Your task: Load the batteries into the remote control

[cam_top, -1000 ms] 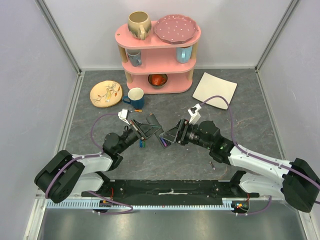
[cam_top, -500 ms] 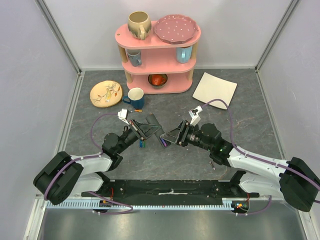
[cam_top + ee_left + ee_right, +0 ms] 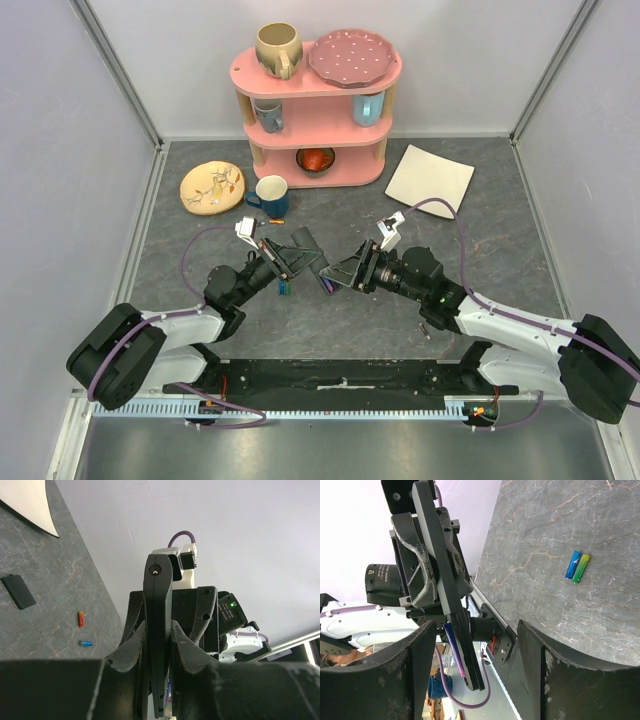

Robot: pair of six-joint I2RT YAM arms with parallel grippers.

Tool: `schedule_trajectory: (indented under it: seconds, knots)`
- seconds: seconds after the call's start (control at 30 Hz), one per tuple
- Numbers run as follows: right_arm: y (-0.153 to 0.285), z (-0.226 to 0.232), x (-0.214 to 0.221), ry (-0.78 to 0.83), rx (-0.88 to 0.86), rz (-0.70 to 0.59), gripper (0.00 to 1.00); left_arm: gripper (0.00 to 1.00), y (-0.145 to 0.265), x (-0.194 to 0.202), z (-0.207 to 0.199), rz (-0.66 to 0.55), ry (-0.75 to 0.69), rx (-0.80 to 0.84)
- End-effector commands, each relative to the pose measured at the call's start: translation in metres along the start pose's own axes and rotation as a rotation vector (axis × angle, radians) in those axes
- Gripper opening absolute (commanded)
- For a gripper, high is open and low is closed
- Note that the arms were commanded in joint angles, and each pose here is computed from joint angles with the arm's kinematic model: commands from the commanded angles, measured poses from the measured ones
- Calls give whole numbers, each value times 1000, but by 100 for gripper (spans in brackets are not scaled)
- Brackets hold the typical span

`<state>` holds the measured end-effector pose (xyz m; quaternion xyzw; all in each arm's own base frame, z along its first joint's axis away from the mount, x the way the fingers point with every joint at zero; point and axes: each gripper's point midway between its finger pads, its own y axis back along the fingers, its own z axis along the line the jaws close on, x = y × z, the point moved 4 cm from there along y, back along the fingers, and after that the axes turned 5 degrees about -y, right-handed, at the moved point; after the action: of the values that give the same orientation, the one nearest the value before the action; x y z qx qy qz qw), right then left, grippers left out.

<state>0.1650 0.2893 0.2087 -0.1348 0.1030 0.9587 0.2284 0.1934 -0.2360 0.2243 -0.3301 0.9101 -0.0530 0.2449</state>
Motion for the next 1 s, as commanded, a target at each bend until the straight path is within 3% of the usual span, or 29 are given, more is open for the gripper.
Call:
schedule_trajectory:
  seconds: [0.0,0.27,0.73,0.97]
  knots:
    - [5,12,-2,34,-51,0,73,2,5,-24,-71,-130,-134,346]
    - [12,12,-2,55,-72,-1,71,2,6,-24,-73,-128,-136,356]
    - [7,3,7,61,-64,60,59,2,5,-26,-78,-129,-140,372]
    - [9,6,4,56,-86,35,63,2,6,-25,-77,-129,-141,369]
